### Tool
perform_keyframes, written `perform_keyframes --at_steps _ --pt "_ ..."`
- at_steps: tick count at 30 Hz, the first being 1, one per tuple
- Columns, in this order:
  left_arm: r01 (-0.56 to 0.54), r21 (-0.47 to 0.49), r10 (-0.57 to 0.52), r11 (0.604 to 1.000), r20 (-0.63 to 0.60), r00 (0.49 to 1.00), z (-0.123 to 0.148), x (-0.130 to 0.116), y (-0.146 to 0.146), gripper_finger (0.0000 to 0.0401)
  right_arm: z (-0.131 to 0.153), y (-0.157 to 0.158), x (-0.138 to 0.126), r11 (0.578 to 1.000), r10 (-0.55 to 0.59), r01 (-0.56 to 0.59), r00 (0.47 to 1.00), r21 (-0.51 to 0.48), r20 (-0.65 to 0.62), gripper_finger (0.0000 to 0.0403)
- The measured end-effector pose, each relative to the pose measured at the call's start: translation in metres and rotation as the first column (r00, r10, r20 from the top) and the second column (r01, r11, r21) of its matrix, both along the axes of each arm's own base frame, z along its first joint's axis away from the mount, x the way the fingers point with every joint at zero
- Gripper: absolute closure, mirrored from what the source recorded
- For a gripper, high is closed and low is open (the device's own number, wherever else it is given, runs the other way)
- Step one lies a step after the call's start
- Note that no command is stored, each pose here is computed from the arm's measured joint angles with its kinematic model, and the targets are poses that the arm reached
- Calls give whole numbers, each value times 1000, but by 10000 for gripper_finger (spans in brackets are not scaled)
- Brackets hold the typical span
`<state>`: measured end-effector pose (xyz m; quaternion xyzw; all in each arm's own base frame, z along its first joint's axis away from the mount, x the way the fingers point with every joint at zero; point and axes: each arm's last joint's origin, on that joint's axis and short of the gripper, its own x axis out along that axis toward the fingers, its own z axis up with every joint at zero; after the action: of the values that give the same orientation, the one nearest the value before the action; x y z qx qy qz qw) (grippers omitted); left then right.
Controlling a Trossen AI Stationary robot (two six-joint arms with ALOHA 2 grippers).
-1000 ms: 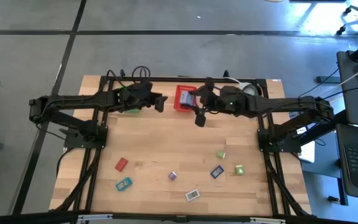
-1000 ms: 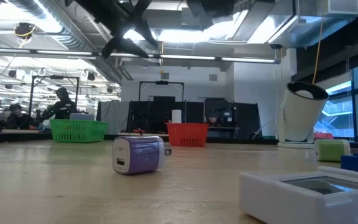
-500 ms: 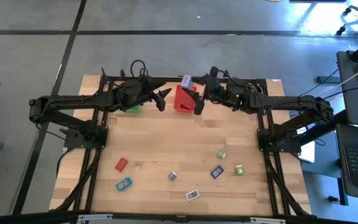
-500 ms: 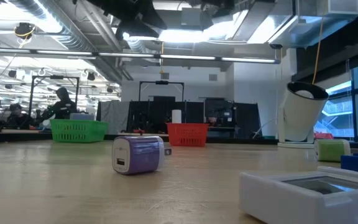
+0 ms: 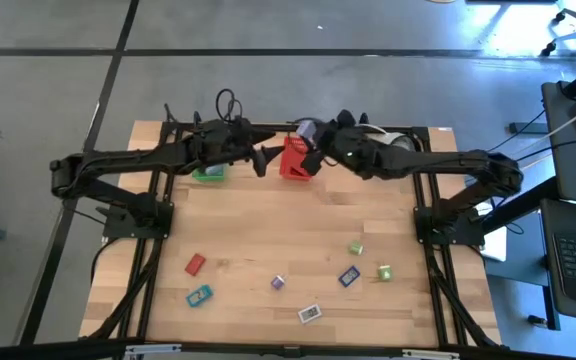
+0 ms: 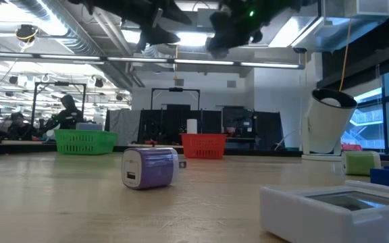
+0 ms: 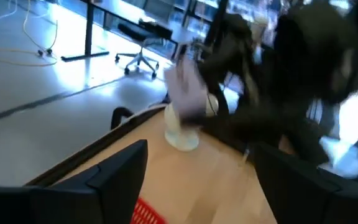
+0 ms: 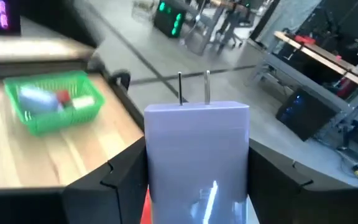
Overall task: Pick & Place Office items
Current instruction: Put the light blue charger adapter into the green bin
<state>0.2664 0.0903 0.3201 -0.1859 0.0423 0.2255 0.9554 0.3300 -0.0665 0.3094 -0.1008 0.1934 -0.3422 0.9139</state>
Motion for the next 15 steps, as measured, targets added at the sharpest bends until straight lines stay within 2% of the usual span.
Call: perform_keyframes --at_steps 4,7,11,15 --pt "-24 -143 27 989 19 999 -9 3 12 107 -17 2 12 999 34 -36 997 -21 -72 181" --pt "-23 -207 23 978 0 1000 -21 8 22 107 -27 2 18 998 66 -66 993 5 -95 181" --pt "-1 -291 8 957 23 1000 -30 13 32 108 -31 3 21 992 115 -110 991 64 -66 181" --pt "26 -332 -19 943 24 1000 -39 19 38 108 -37 5 24 985 151 -144 986 98 -73 181"
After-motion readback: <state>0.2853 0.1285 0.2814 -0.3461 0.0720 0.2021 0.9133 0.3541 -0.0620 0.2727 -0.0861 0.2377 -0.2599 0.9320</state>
